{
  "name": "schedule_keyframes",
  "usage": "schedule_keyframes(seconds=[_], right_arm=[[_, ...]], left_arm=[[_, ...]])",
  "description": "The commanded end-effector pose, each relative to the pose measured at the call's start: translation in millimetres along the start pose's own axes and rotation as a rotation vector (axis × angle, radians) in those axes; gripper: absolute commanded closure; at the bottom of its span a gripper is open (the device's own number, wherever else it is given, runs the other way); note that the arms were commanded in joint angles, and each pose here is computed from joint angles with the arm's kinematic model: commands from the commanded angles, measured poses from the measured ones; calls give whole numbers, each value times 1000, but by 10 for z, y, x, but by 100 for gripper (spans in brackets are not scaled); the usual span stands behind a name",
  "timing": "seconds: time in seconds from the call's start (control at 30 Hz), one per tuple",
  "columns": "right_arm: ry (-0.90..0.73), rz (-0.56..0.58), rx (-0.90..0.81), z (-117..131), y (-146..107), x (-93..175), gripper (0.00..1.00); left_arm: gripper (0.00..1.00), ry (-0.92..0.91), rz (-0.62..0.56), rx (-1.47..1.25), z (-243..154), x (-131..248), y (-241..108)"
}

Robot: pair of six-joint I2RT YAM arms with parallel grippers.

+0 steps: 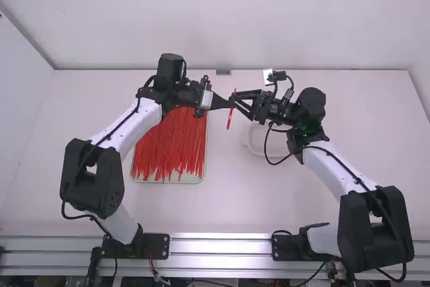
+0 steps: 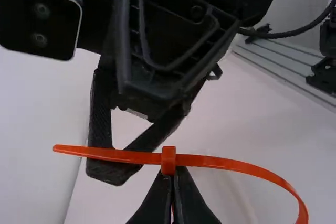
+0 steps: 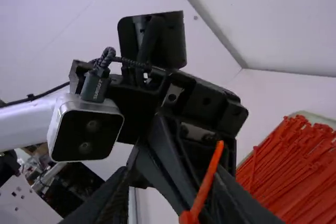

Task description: Fasten the cable tie

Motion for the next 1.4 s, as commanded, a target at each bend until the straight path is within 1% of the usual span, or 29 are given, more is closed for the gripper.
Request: schedule_keyframes(seconds=[0.0,0.1,0.13,0.17,0.27,0.33,0.6,0.93,1.13,1.37], right_arm=[[20,-20,54,90,141,7,65],[31,-21,61,116,141,-17,67],[29,-23,59,116,141,-23,72],[28,-23,59,116,141,-23,73],[27,-23,60,110,144,-12,91],[28,-23,60,111,143,-13,100],[34,-18,60,118,137,-17,100],[35,-20,66,121,141,-17,100],[37,-22,73,127,148,-16,100],[44,-32,87,145,170,-15,100]], left_arm=[[98,-26,-22,24,-28,-25,-22],[98,-33,-24,24,-38,-50,-17],[98,-36,-24,23,-41,-62,-16],[98,-36,-24,23,-41,-62,-16],[98,-30,-23,24,-33,-37,-20],[98,-29,-22,24,-32,-34,-21],[98,-34,-23,27,-40,-58,-17],[98,-13,16,63,-52,-60,-79],[98,-6,34,81,-77,-59,-131],[98,-7,37,98,-160,-66,-274]])
Point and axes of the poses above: each hand's point on the last joint's axis, 136 mm out from that joint toward the fingers, its own x axis back along the fingers, its own z axis along the line the jaws close on, y = z × x, the point moved 8 cm from there along x, back along the fingers, and after that the axes turned 12 degrees about x, right-handed, at the moved point
